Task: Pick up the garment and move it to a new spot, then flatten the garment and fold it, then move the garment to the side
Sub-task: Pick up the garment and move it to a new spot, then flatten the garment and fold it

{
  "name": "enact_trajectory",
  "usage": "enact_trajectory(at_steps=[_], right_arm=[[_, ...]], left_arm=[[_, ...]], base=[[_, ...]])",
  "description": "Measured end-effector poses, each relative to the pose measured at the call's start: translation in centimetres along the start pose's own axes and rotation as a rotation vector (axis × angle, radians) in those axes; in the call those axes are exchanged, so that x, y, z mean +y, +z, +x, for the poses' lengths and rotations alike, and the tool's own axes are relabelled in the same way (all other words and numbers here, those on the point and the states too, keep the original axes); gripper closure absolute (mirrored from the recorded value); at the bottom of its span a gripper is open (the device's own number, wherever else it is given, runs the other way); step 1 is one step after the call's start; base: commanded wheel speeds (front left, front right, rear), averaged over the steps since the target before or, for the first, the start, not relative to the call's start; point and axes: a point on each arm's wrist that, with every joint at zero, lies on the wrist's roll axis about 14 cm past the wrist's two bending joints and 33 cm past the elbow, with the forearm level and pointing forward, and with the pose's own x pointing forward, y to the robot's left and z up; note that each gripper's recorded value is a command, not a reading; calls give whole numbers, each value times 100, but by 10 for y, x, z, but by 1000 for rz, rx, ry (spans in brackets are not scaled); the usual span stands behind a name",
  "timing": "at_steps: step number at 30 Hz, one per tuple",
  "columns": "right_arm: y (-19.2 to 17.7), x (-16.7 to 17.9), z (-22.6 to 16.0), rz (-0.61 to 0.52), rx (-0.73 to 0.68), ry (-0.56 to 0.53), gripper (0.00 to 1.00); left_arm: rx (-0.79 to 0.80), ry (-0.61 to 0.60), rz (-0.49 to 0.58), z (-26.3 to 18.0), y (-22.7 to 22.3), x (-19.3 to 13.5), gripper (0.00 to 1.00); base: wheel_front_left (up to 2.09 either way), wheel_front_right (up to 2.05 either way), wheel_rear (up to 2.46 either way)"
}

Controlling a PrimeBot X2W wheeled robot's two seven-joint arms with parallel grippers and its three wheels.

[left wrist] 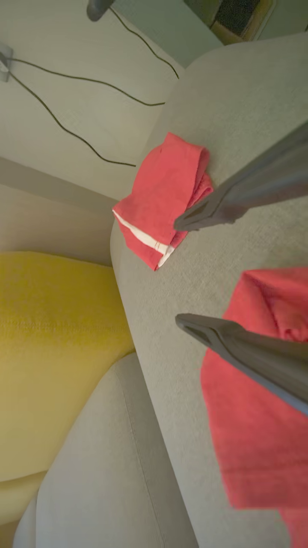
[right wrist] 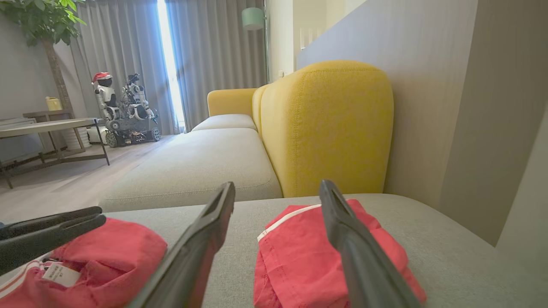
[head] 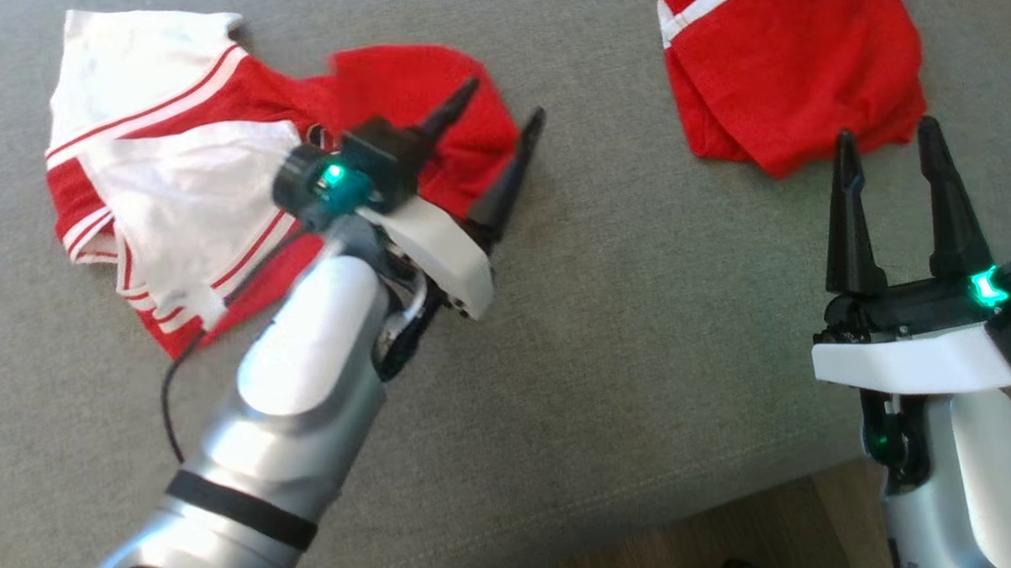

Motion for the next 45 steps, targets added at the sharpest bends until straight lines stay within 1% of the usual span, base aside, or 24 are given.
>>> enact_trajectory(at_steps=[3, 8, 12, 15, 16, 19, 22, 25, 28, 31, 33, 35, 45], right_arm=[[2, -1, 0, 6, -8, -4, 0], [7, 11, 5, 24, -27, 28, 0], [6, 25, 7, 32, -28, 68, 0], [4, 39, 7, 36, -22, 104, 0], [4, 39, 7, 36, -22, 104, 0], [3, 55, 9, 38, -23, 150, 0], [5, 72, 8, 44, -27, 198, 0], [4, 85, 5, 53, -22, 234, 0], [4, 101, 1, 61, -16, 279, 0], [5, 111, -2, 66, -17, 308, 0], [2, 115, -3, 69, -9, 319, 0], [1, 118, -4, 71, -4, 326, 0], [-7, 123, -4, 68, 18, 343, 0]], left_arm=[[-6, -21, -16, -1, 0, -9, 0], [-54, 32, -11, -13, 19, 5, 0], [-146, 139, -10, -33, 54, 36, 0], [-233, 254, -1, -63, 83, 64, 0], [-233, 254, -1, -63, 83, 64, 0], [-270, 381, -14, -106, 89, 90, 0], [-305, 491, -37, -149, 90, 102, 0], [-318, 584, -56, -189, 84, 107, 0], [-307, 682, -86, -228, 68, 109, 0], [-295, 755, -142, -256, 49, 100, 0], [-294, 783, -169, -268, 40, 95, 0], [-312, 803, -186, -276, 40, 93, 0], [-324, 798, -187, -276, 42, 93, 0]], base=[[0, 0, 0], [0, 0, 0], [0, 0, 0], [0, 0, 0], [0, 0, 0], [0, 0, 0], [0, 0, 0], [0, 0, 0], [0, 0, 0], [0, 0, 0], [0, 0, 0], [0, 0, 0], [0, 0, 0]])
